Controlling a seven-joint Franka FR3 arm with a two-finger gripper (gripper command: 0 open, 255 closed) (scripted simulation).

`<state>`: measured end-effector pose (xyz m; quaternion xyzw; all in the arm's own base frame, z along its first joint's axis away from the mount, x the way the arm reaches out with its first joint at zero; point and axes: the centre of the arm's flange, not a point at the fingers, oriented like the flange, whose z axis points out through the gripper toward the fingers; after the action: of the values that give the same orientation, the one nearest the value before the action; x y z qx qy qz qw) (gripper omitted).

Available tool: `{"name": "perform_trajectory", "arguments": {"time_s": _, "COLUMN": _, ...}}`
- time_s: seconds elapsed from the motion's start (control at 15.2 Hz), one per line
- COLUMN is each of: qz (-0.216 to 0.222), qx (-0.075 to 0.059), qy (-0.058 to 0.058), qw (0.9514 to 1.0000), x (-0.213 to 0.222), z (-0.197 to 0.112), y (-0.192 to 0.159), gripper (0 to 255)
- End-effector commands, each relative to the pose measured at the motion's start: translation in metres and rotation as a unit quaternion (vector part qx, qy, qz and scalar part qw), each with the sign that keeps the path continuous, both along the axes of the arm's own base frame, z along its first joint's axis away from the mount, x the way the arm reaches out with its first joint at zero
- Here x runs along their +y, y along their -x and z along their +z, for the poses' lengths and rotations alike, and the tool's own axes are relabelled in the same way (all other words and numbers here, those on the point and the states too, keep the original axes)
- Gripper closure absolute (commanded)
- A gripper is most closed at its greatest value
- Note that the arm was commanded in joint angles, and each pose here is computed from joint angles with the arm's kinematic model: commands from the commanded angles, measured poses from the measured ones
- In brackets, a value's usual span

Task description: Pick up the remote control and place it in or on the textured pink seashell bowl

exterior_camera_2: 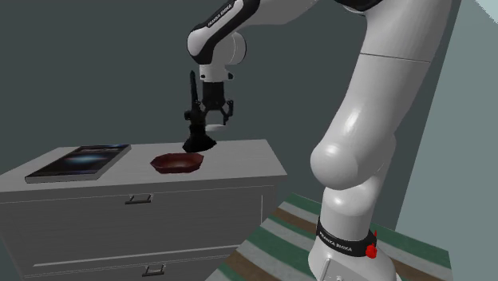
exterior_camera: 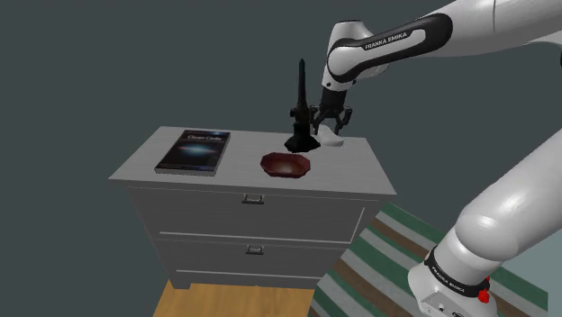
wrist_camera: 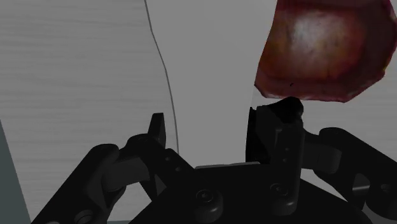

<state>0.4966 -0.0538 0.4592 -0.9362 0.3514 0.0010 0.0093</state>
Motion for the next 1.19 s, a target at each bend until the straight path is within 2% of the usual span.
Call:
{"name": "perform_trajectory", "arguments": {"time_s": 0.0, "qz": -0.001, "qx": 0.000, "qy": 0.000, "qw": 1.0000, "x": 0.027, "z": 0.000, "y": -0.011, "gripper": 255}}
{"name": "perform_trajectory", "arguments": {"time_s": 0.59, "qz": -0.001, "qx": 0.000, "qy": 0.000, "qw": 1.0000, "x": 0.130, "z": 0.004, "y": -0.071, "gripper": 255}}
{"name": "perform_trajectory", "arguments": {"time_s": 1.12, "qz": -0.001, "qx": 0.000, "qy": 0.000, "qw": 1.0000, "x": 0.130, "z": -0.039, "y": -0.071, "gripper": 255}}
